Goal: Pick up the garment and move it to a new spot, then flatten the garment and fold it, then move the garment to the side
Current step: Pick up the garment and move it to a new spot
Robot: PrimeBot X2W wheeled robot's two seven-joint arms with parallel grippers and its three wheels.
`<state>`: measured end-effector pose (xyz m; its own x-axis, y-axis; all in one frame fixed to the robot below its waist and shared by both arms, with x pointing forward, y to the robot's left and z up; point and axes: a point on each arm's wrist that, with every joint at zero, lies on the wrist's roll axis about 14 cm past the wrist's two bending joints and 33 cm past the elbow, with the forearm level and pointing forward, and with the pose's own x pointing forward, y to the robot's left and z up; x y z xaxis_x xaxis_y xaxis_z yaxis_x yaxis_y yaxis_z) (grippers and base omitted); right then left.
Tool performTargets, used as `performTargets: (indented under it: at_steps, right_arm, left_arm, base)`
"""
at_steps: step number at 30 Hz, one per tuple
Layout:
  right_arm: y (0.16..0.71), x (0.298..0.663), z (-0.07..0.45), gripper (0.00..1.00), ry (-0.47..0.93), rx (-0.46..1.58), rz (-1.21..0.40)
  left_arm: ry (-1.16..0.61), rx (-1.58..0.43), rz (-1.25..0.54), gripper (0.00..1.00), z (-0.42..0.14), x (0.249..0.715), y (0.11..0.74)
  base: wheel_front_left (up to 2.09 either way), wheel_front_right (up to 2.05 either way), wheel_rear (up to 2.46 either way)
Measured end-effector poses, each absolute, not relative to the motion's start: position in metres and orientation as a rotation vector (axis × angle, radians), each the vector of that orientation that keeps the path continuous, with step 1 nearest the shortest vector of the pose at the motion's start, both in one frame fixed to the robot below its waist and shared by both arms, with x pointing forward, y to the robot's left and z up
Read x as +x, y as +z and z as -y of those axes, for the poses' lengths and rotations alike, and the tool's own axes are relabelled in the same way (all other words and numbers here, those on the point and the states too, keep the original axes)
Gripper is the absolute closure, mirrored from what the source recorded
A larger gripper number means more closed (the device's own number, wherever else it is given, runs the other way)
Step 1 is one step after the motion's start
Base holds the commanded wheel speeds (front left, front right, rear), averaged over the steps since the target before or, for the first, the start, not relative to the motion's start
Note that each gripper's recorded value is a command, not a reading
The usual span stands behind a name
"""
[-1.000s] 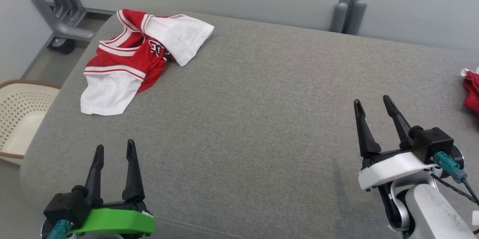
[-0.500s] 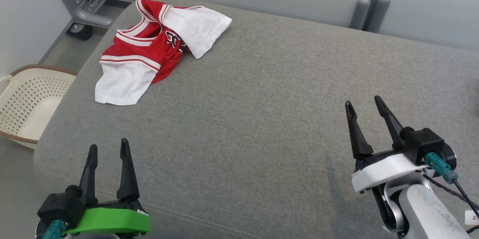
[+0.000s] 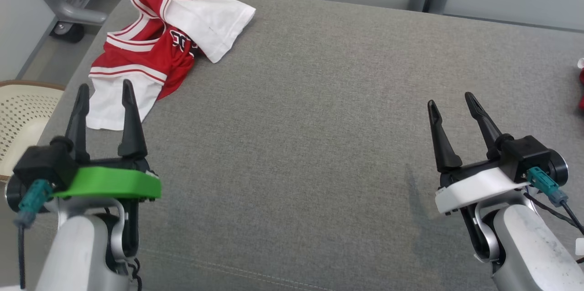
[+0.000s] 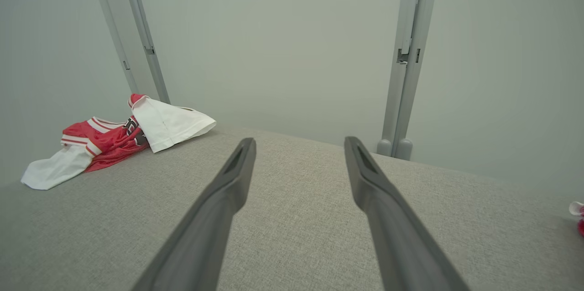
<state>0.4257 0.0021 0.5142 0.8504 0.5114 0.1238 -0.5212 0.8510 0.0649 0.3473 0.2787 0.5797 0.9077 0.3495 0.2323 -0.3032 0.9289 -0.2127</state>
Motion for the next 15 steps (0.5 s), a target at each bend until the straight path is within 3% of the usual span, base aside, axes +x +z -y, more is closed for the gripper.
performTargets:
  at_steps: [10,15]
  right_arm:
    - [0.515,0.444,0.013,0.00,0.515,0.079,0.113]
    - [0.513,0.456,0.028,0.00,0.480,0.057,0.121]
  left_arm:
    - [0.354,-0.104,0.134,0.00,-0.322,0.415,0.585]
    - [0.365,-0.181,0.044,0.00,-0.331,0.449,0.571]
  base:
    - [0.00,0.00,0.00]
    - [0.00,0.00,0.00]
